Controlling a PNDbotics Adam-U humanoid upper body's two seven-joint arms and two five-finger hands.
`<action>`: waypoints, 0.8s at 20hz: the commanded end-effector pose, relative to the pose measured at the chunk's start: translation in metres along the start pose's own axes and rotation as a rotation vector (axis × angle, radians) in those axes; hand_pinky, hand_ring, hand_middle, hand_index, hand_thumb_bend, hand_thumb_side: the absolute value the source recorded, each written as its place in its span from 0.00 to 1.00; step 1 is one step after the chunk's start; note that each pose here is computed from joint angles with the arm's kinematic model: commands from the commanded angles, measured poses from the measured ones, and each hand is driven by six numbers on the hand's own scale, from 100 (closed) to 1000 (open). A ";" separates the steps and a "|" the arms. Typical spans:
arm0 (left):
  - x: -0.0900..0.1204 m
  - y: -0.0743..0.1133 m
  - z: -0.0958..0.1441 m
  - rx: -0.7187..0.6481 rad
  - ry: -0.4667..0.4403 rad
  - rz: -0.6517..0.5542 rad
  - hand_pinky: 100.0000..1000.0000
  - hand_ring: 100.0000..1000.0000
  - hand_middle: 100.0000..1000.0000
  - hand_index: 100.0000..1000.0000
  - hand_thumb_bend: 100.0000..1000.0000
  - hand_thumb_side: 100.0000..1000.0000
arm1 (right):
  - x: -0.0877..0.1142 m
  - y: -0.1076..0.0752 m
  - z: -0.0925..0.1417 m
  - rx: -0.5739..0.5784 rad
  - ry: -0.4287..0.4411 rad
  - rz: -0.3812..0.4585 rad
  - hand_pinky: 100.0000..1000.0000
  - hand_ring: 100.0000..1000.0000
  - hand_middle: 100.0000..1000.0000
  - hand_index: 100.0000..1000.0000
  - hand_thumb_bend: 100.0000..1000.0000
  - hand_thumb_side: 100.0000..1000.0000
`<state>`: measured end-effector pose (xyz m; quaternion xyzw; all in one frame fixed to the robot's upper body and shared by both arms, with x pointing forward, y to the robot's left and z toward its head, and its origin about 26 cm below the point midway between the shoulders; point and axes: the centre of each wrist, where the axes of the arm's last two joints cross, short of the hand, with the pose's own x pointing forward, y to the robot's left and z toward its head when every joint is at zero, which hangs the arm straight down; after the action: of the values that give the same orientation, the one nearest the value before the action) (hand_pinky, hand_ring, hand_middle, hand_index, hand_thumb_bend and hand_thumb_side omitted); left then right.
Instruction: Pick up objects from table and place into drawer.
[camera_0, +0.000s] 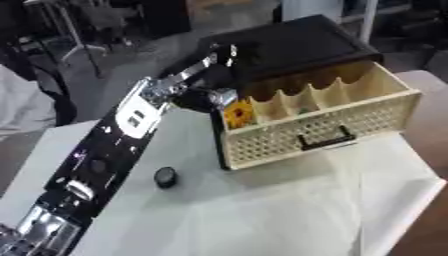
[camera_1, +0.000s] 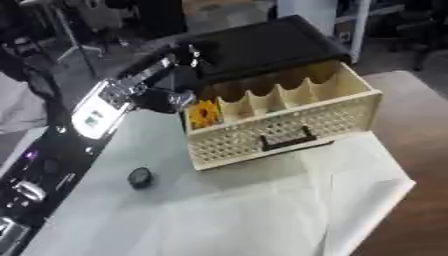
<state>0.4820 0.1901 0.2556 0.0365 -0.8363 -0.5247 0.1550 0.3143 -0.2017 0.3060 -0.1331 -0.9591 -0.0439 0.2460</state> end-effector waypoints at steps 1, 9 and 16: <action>0.002 0.016 0.003 -0.131 -0.140 -0.121 0.51 0.76 0.77 0.96 0.00 0.50 | 0.008 -0.001 -0.006 -0.010 -0.035 -0.010 0.14 0.23 0.21 0.52 0.85 0.99; 0.017 0.022 -0.007 -0.006 -0.179 -0.084 0.43 0.68 0.68 0.88 0.00 0.60 | 0.008 -0.004 -0.007 -0.014 -0.041 0.007 0.13 0.23 0.21 0.52 0.86 0.97; 0.042 0.045 -0.001 0.188 -0.217 -0.055 0.43 0.65 0.65 0.85 0.00 0.76 | 0.007 -0.013 -0.010 -0.038 -0.060 0.056 0.13 0.23 0.22 0.52 0.86 0.95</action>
<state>0.4534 0.1893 0.2838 0.0039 -0.8879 -0.4541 0.0740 0.3142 -0.2099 0.3089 -0.1545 -0.9580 -0.0509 0.2362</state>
